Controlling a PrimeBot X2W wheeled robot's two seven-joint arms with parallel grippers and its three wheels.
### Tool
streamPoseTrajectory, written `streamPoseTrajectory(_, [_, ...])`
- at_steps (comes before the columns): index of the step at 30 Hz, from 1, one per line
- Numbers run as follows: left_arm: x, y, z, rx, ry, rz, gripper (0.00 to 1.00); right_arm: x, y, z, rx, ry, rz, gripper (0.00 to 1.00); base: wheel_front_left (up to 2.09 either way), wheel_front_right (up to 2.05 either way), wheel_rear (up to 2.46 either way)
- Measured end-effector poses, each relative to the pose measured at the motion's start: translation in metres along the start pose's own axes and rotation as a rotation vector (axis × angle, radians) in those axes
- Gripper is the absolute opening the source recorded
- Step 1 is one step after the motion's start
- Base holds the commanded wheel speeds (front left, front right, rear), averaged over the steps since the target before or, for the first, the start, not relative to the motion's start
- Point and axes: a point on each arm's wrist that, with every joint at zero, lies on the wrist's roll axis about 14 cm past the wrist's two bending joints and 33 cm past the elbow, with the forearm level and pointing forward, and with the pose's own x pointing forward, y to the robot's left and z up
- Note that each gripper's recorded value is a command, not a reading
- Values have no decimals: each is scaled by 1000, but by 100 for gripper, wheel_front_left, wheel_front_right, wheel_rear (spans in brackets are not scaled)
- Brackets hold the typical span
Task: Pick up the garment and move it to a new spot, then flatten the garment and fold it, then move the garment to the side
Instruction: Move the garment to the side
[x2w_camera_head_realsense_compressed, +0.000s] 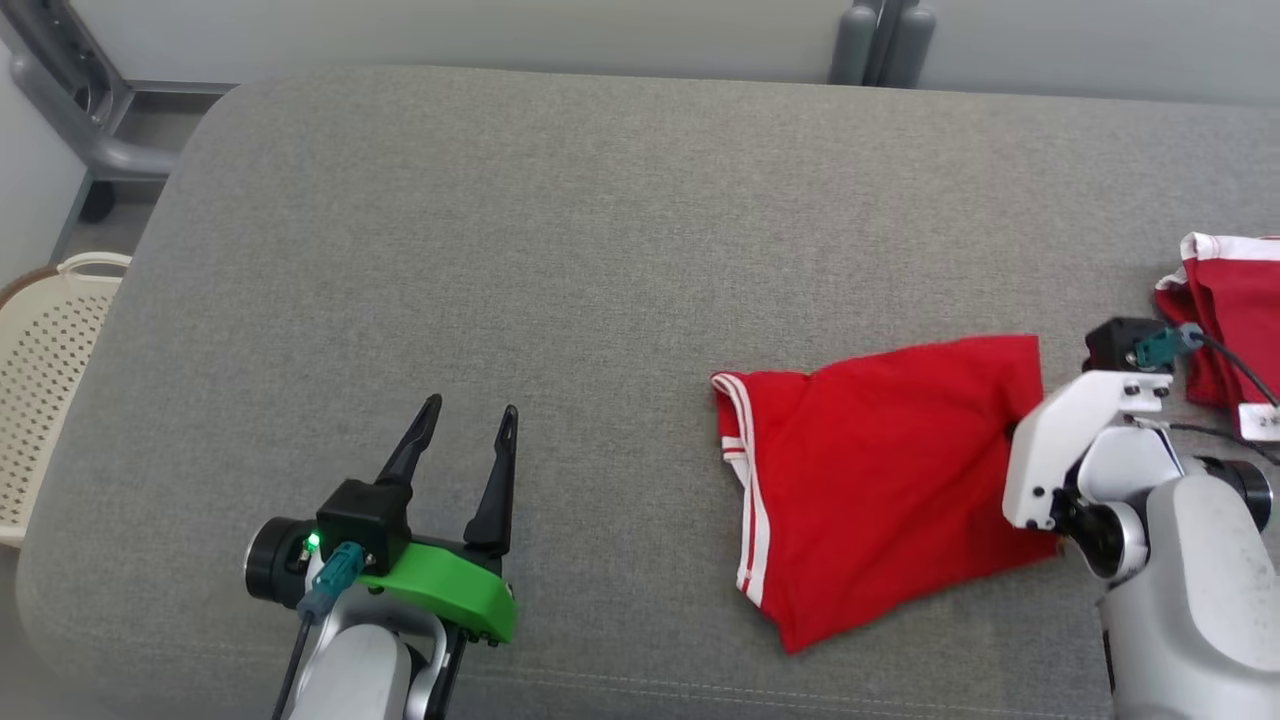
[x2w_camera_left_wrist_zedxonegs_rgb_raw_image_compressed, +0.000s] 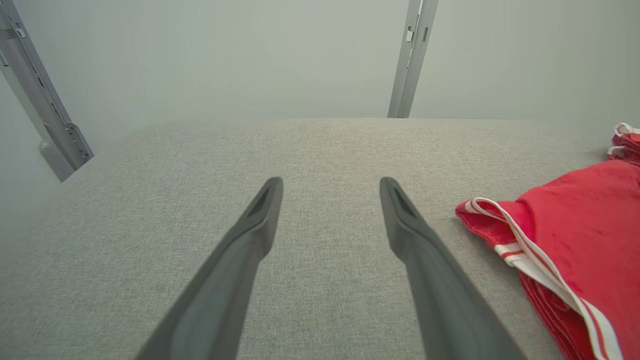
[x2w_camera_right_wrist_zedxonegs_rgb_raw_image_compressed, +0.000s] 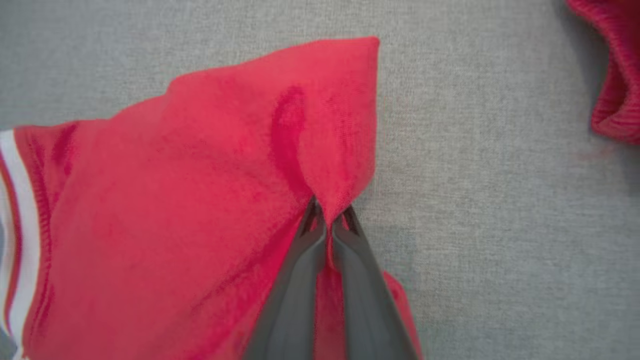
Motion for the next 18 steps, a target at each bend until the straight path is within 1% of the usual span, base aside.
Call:
streamPoseTrajectory(4, [6, -9, 1, 2, -6, -27, 100, -3, 3, 29, -23, -64, 0, 0, 0, 0, 0])
streamPoseTrajectory(9, [16, -27, 1, 3, -9, -81, 100, -8, 1, 60, -23, -130, -1, 0, 0, 0, 0])
streamPoseTrajectory(18, [36, -63, 0, 4, -13, -192, 100, -26, -34, 108, -51, -234, -108, 0, 0, 0, 0])
